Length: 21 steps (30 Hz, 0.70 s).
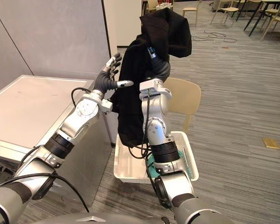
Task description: Pick up the laundry basket with both hands and put the clothes into the washing machine.
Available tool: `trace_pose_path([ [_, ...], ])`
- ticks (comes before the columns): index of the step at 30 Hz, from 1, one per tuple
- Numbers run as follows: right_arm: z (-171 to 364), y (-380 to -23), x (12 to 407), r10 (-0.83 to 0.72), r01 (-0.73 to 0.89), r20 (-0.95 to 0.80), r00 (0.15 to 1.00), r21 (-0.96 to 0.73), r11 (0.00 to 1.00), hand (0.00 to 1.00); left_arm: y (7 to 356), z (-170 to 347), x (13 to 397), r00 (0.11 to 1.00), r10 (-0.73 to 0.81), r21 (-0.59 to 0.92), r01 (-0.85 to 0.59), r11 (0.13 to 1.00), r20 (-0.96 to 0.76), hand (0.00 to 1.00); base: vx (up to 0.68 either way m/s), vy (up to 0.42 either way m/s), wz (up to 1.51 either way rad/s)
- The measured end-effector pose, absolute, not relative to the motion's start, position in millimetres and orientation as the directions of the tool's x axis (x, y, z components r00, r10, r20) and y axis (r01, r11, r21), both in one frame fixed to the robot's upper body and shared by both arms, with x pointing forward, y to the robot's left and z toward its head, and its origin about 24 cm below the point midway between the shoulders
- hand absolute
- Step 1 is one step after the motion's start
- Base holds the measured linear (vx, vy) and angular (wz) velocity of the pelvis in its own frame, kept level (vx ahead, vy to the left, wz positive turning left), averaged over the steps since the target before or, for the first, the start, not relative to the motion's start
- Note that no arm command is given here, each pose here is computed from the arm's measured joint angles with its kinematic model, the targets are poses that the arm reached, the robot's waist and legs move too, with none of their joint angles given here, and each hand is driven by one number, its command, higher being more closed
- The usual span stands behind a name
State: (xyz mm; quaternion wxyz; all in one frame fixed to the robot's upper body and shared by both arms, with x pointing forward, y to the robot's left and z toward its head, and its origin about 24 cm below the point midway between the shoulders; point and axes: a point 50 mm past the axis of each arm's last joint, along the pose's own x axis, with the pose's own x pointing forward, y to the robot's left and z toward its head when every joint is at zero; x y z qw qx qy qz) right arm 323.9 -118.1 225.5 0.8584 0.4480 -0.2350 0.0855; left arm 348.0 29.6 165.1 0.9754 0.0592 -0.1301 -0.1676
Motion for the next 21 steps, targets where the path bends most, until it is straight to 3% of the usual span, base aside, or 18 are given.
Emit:
trace_pose_path([
  [8,221.9,-102.4,322.6,0.001,-0.386,0.466,0.885,0.732,0.562,1.00,13.9,158.7,359.2,0.917,-0.369,0.255,0.325,0.911,0.152,0.00,0.00,-0.003,-0.02],
  [9,221.3,-100.2,322.3,0.011,-0.389,0.464,0.886,0.729,0.563,1.00,12.2,156.1,359.2,0.917,-0.374,0.268,0.329,0.906,0.140,1.00,-0.02,-0.002,-0.06],
  [21,220.5,-97.2,322.3,0.015,-0.393,0.456,0.890,0.749,0.534,1.00,-12.6,149.8,350.0,0.887,-0.448,0.268,0.408,0.873,0.109,1.00,-0.01,0.000,-0.03],
])
